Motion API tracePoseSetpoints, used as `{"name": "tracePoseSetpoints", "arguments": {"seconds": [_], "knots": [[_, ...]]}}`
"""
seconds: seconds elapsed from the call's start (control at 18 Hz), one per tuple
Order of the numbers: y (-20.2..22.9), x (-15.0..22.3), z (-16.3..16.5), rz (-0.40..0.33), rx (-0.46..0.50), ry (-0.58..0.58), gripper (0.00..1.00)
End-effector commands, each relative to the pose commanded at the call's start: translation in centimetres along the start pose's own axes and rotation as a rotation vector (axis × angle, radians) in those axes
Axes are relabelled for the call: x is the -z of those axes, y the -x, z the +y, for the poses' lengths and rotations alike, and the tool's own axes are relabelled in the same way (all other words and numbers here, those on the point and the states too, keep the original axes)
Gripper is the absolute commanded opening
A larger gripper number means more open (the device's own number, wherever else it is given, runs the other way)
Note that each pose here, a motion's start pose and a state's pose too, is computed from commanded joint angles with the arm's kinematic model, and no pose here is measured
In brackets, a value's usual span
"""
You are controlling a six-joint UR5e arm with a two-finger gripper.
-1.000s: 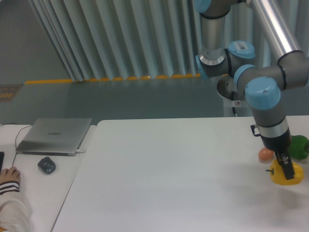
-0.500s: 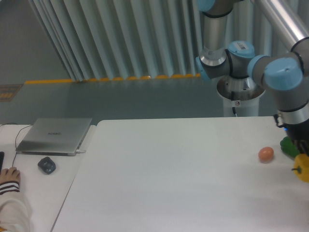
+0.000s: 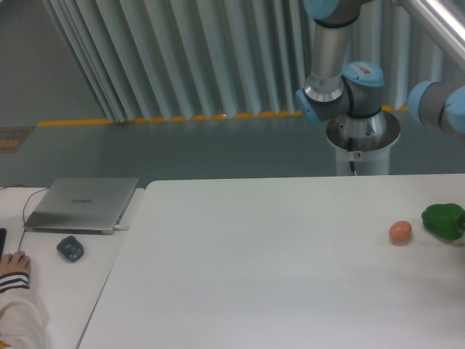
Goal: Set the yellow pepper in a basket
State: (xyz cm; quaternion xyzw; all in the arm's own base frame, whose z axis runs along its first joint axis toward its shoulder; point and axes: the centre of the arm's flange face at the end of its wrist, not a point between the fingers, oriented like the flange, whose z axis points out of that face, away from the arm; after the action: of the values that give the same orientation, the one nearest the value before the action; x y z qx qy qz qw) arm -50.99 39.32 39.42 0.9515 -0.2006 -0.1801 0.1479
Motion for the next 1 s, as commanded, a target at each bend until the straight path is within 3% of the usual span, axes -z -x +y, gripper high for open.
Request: {"name": "tracePoseSetpoints", "arguments": {"seconds": [0.11, 0.39, 0.5, 0.56, 1.0], "knots": [[0.1, -1.1, 0.8, 0.017, 0.009, 0.01, 0.46], [0.7, -2.2, 2.3, 0.03, -0.081, 0.077, 0.46], [0.8, -2.4, 2.8, 0.029, -0.091, 0.079, 0.72], [0.9, -2.7, 2.6, 0.033, -0.086, 0.078, 1.0], [1.0, -2.5, 1.9, 0.004, -0.077, 0.06, 1.0]]}}
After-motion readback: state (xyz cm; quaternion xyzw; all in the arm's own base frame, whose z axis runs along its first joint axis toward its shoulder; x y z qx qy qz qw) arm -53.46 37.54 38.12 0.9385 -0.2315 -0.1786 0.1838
